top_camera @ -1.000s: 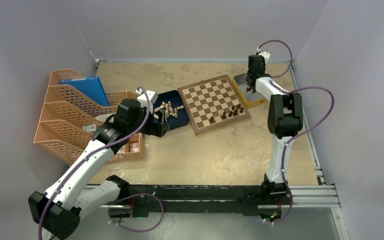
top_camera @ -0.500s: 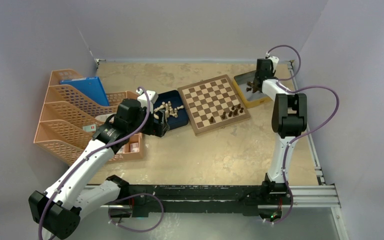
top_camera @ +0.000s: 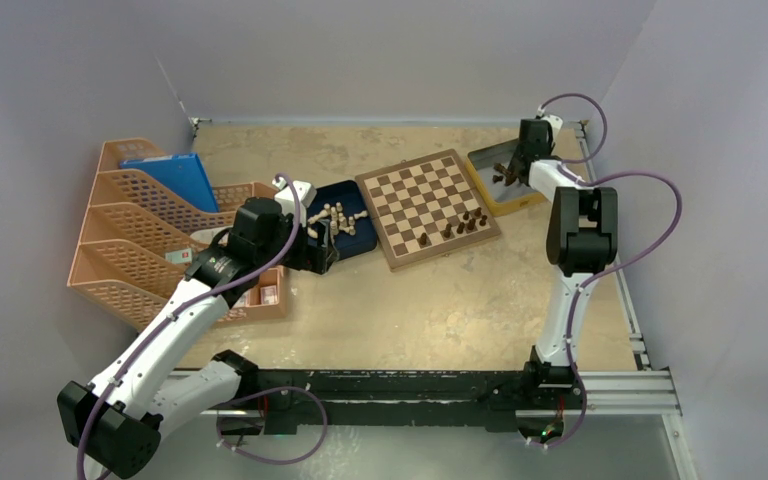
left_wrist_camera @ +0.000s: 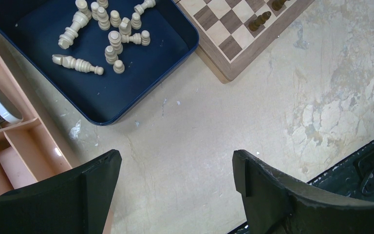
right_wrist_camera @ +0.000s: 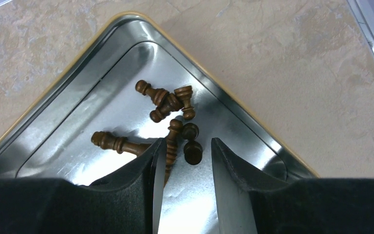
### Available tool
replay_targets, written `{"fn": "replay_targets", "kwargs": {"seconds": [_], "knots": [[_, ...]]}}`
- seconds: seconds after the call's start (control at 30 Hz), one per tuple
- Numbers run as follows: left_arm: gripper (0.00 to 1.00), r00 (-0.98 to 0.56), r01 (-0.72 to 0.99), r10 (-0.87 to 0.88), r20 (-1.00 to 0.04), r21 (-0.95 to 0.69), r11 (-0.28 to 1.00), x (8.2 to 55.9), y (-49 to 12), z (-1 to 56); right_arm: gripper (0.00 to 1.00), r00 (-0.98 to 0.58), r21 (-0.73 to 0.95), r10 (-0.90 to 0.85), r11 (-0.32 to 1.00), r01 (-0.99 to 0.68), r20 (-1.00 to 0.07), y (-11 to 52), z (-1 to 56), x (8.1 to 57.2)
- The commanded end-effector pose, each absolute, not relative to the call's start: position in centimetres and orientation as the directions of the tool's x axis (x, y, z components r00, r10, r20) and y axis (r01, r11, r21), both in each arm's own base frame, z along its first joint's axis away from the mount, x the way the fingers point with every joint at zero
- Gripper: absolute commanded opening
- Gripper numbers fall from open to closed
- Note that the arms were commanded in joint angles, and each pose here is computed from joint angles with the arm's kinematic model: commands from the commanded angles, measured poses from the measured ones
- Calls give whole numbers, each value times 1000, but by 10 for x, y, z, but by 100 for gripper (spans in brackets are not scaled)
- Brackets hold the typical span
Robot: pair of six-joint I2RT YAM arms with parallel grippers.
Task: Set up the chess pieces on the board
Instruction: Pick up the chess piece from the storage box.
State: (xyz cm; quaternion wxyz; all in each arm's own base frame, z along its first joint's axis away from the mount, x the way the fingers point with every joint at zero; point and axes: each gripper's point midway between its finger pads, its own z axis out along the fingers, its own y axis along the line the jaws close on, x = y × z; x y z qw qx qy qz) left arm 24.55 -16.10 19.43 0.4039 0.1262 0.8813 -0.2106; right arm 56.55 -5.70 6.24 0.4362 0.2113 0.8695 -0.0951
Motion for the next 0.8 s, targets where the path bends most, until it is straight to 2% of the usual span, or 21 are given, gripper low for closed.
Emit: {"fn": "replay_targets", "kwargs": {"seconds": [0.0, 0.2, 0.5, 0.67, 0.77], "knots": [[85, -602, 401, 38, -797, -261, 878, 254, -164, 208, 42, -479, 54, 302, 884, 465, -824, -66, 76, 573], [85, -602, 392, 36, -798, -256, 884, 254, -162, 208, 37, -486, 55, 301, 888, 457, -820, -65, 73, 576], [85, -603, 397, 38, -797, -258, 881, 254, -163, 208, 38, -502, 64, 307, 893, 445, -809, -61, 64, 573], [85, -597, 400, 38, -802, -256, 880, 254, -163, 209, 33, -510, 64, 309, 895, 442, -803, -60, 62, 572], [85, -597, 397, 37, -801, -255, 881, 254, -162, 210, 33, -506, 69, 312, 894, 442, -804, -60, 64, 572]]}}
